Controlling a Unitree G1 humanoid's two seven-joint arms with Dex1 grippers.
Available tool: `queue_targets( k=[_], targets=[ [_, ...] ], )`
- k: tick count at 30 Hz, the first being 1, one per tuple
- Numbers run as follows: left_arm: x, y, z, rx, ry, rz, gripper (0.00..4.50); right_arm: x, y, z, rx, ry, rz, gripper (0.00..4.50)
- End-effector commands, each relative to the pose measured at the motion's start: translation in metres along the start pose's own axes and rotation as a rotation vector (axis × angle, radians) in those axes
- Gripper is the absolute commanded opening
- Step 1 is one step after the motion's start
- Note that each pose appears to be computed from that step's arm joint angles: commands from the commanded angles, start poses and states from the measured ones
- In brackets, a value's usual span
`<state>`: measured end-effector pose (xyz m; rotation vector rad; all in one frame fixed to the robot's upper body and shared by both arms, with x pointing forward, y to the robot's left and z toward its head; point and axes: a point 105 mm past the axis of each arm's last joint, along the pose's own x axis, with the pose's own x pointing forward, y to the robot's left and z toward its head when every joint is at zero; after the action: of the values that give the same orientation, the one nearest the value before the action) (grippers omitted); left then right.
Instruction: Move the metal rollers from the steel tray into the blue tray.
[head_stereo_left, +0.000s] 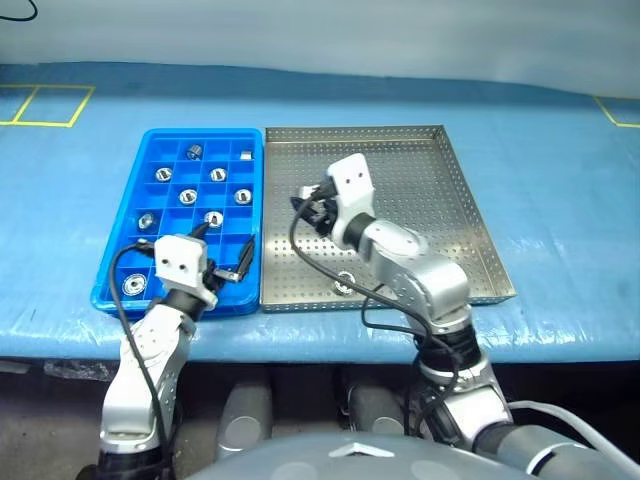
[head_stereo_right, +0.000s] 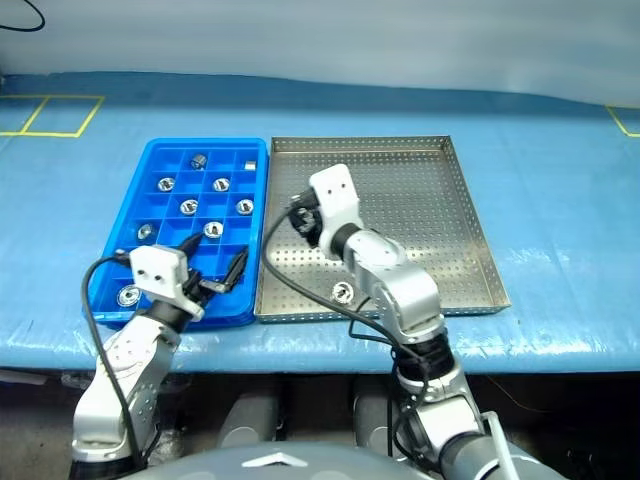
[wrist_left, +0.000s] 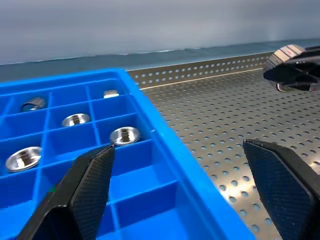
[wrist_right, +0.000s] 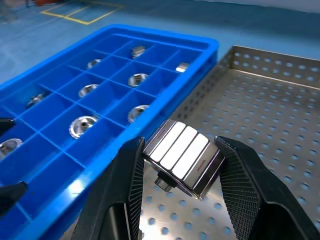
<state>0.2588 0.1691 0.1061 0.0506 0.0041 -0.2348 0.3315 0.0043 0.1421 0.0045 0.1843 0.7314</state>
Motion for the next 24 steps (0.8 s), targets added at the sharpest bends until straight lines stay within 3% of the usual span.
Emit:
queue_targets(
  k=[1, 11, 20, 24],
  targets=[
    [-0.013, 0.009, 0.019, 0.028, -0.067, 0.067, 4.50, 0.011, 0.025, 0.014, -0.035, -0.050, 0.107, 1.86],
    [-0.030, 0.014, 0.016, 0.024, -0.049, 0.143, 4.50, 0.029, 0.051, -0.018, -0.070, 0.051, 0.230, 1.86],
    [-0.023, 0.008, 0.016, 0.009, -0.054, 0.117, 4.50, 0.034, 0.035, -0.047, -0.060, 0.153, 0.163, 1.86],
    [-0.020, 0.006, 0.015, 0.006, -0.054, 0.102, 4.50, 0.029, 0.032, -0.044, -0.065, 0.149, 0.162, 3.13]
  ],
)
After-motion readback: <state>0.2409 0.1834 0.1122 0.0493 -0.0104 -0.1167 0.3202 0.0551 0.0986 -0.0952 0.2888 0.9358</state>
